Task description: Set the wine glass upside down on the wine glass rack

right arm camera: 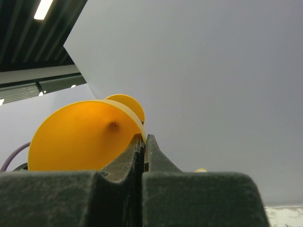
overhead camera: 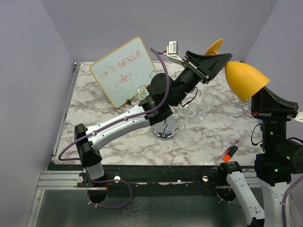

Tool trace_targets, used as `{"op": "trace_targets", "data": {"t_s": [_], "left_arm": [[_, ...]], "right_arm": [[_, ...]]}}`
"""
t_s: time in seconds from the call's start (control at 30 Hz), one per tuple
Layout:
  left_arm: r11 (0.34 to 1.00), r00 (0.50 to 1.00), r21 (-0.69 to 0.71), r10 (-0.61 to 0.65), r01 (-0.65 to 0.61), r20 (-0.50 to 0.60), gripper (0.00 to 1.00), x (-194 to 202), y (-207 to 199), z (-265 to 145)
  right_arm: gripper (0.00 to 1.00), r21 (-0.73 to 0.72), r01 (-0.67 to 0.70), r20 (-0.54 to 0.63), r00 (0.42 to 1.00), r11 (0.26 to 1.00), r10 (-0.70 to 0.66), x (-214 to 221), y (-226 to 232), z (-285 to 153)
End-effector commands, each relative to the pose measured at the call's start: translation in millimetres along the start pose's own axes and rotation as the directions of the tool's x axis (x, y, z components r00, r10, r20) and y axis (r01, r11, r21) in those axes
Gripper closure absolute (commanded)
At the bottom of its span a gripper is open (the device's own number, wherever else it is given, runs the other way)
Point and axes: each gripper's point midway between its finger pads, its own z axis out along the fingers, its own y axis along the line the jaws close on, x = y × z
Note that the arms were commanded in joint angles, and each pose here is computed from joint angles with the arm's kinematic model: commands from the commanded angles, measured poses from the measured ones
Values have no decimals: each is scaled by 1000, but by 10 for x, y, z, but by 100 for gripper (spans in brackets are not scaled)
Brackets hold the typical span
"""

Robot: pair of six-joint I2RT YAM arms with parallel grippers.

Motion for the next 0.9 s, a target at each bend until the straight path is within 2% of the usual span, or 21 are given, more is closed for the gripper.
{"op": "trace_targets", "data": {"t_s": [0.0,0.17,0.23,0.27,0.37,0.43,0.53,0.77,0.87], "left_arm": [[997,997,71,8,-13,72,67,-153,-227,12],[992,992,90,79,-88,98,100,-207,-280,-10],[982,983,111,144,-156,111,100,-232,-333,-15],[973,976,123,182,-196,118,100,-243,-362,-19],[928,938,163,312,-335,151,100,-282,-456,-33],[871,887,182,425,-455,181,100,-323,-520,-26],[808,839,228,508,-543,194,100,-378,-606,-12],[683,768,365,612,-633,187,100,-470,-649,5],[586,692,398,689,-706,213,100,-439,-663,-39]], "right_arm": [[99,-27,4,-30,1000,1000,-5,91,12,-18],[99,-41,13,-59,998,999,-16,145,24,-8],[99,-27,11,-68,998,1000,-13,153,7,-6],[95,-19,13,-69,997,1000,-15,148,-2,-9],[72,-16,34,-73,997,999,-35,149,-11,-35],[59,-17,53,-73,996,998,-54,161,-27,-67],[49,6,86,-80,993,996,-86,185,-96,-109],[41,43,160,-114,981,986,-154,261,-234,-187],[41,55,174,-127,978,983,-166,262,-254,-165]]}}
